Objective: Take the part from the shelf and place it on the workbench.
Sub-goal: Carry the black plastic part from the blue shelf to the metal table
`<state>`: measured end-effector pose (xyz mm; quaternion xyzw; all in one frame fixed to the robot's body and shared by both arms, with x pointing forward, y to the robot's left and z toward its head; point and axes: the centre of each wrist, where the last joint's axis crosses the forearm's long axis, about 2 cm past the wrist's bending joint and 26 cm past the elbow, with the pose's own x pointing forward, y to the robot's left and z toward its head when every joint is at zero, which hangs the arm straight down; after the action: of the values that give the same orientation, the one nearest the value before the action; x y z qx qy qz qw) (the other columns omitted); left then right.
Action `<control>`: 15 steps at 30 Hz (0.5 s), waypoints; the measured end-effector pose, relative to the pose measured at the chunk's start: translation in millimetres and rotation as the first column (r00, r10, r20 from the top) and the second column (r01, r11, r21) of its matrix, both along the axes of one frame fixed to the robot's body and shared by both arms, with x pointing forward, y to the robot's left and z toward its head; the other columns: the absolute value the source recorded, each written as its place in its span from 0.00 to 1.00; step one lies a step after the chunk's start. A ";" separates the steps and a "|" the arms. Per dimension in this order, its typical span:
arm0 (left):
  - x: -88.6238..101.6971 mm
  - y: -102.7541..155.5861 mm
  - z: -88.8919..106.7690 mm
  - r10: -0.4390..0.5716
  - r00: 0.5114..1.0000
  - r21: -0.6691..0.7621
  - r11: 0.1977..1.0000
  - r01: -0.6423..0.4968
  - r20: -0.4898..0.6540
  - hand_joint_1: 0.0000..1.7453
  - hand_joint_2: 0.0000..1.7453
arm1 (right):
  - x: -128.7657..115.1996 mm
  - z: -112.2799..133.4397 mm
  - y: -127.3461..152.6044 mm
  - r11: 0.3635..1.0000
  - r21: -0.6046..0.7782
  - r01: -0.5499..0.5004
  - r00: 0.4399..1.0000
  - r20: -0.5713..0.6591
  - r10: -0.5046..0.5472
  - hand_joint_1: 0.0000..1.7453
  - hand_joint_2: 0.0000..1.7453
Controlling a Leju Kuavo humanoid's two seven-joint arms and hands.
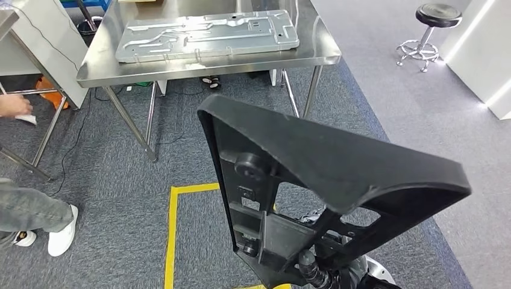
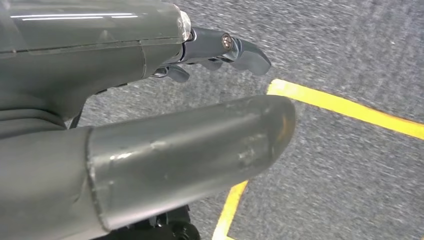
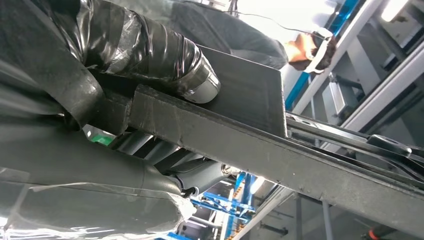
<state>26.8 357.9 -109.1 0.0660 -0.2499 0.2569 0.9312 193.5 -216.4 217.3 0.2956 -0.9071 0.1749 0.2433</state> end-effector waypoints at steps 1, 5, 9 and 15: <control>-0.2 0.4 0.0 -0.001 1.000 0.001 1.000 0.001 0.000 0.00 0.00 | -1.2 -0.8 0.0 1.000 -0.003 0.004 1.000 0.001 -0.004 1.00 1.00; 0.1 2.1 0.3 -0.003 1.000 0.004 1.000 0.003 0.003 0.00 0.00 | -6.6 -1.2 -0.5 1.000 -0.008 0.022 1.000 0.010 -0.022 1.00 1.00; 0.5 2.7 0.4 -0.003 1.000 0.005 1.000 0.003 0.004 0.00 0.00 | -6.9 0.2 -0.6 1.000 -0.007 0.030 0.999 0.016 -0.030 1.00 1.00; -0.6 1.6 0.2 -0.010 1.000 0.004 1.000 0.010 0.005 0.00 0.00 | -7.4 -0.6 -1.5 0.999 -0.007 0.037 0.999 0.001 -0.037 1.00 1.00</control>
<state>26.2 359.6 -108.9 0.0661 -0.2532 0.2517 0.9318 186.1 -217.9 216.7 0.2776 -0.9119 0.1739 0.2472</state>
